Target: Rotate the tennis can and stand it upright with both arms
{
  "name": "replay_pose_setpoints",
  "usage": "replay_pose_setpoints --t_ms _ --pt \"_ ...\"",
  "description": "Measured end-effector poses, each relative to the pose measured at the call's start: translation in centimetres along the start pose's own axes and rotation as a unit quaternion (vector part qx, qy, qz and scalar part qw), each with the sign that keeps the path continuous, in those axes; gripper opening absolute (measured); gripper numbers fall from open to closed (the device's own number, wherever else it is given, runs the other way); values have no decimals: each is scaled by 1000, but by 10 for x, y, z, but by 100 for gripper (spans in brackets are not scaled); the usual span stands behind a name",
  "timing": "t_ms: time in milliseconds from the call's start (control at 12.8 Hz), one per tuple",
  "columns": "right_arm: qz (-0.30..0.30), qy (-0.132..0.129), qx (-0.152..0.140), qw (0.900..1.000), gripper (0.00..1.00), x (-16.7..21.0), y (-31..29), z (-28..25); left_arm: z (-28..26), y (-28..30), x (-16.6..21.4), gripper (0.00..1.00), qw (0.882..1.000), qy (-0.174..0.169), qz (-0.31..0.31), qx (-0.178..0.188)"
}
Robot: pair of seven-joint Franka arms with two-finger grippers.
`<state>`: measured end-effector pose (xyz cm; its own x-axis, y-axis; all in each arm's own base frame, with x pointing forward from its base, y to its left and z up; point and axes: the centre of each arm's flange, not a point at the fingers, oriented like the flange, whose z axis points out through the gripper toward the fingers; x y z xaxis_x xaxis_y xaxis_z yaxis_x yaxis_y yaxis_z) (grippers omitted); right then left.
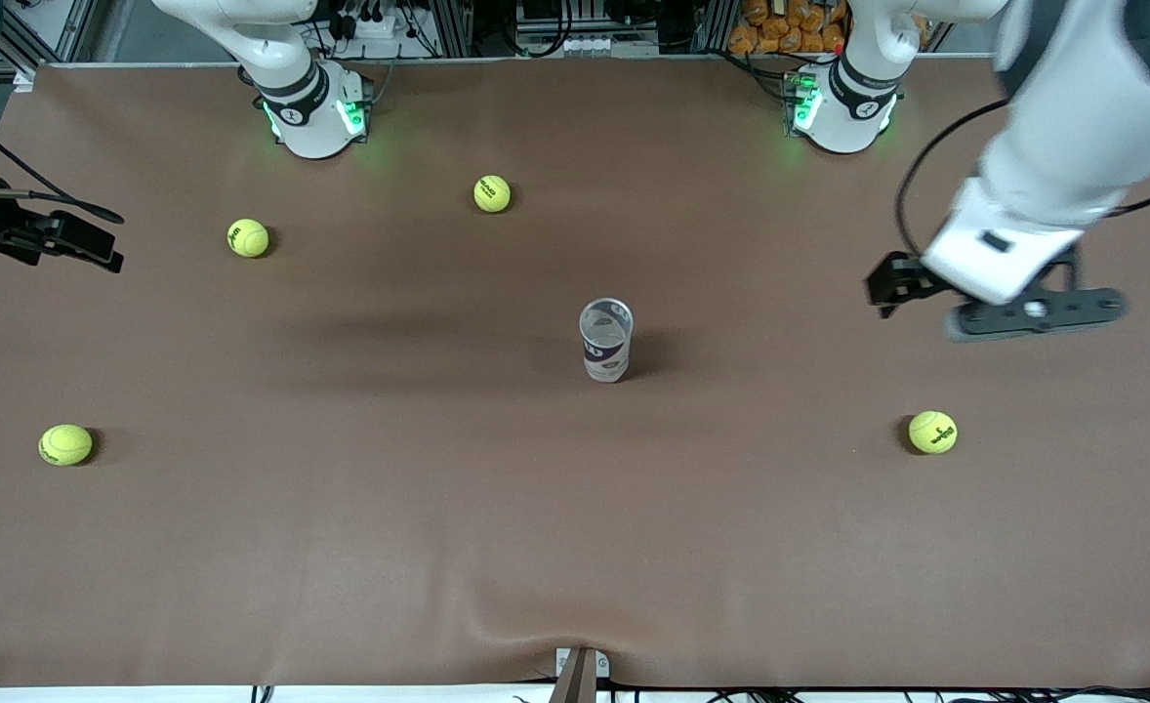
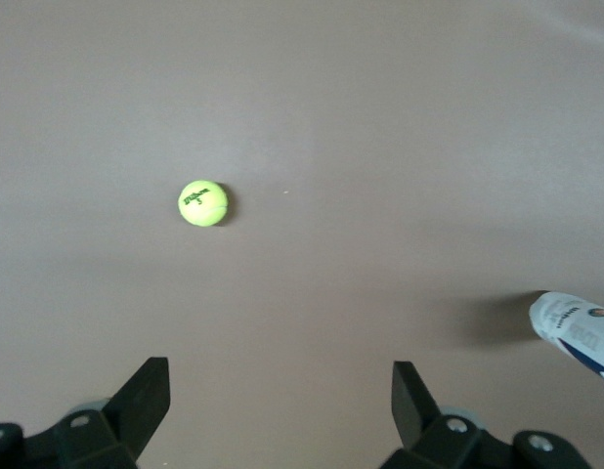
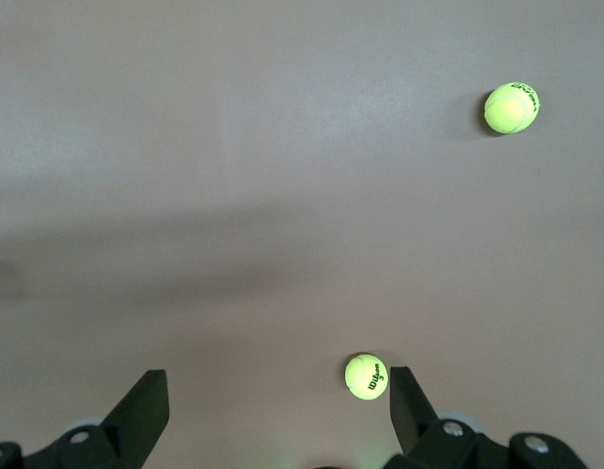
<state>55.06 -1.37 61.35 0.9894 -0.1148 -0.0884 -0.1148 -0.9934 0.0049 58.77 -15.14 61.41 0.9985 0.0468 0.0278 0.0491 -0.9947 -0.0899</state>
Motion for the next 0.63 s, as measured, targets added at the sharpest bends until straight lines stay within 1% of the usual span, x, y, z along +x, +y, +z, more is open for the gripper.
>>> replay_pose_setpoints --t_ms 157,392,627 --pt "2 1 0 1000 100 0 2 -1 6 -40 0 100 1000 -14 2 -10" --pt "9 2 2 1000 100 0 9 -3 22 -86 -8 100 998 -40 -3 -38" --pt "9 2 2 1000 100 0 10 -4 31 -92 -27 100 998 -45 1 -41"
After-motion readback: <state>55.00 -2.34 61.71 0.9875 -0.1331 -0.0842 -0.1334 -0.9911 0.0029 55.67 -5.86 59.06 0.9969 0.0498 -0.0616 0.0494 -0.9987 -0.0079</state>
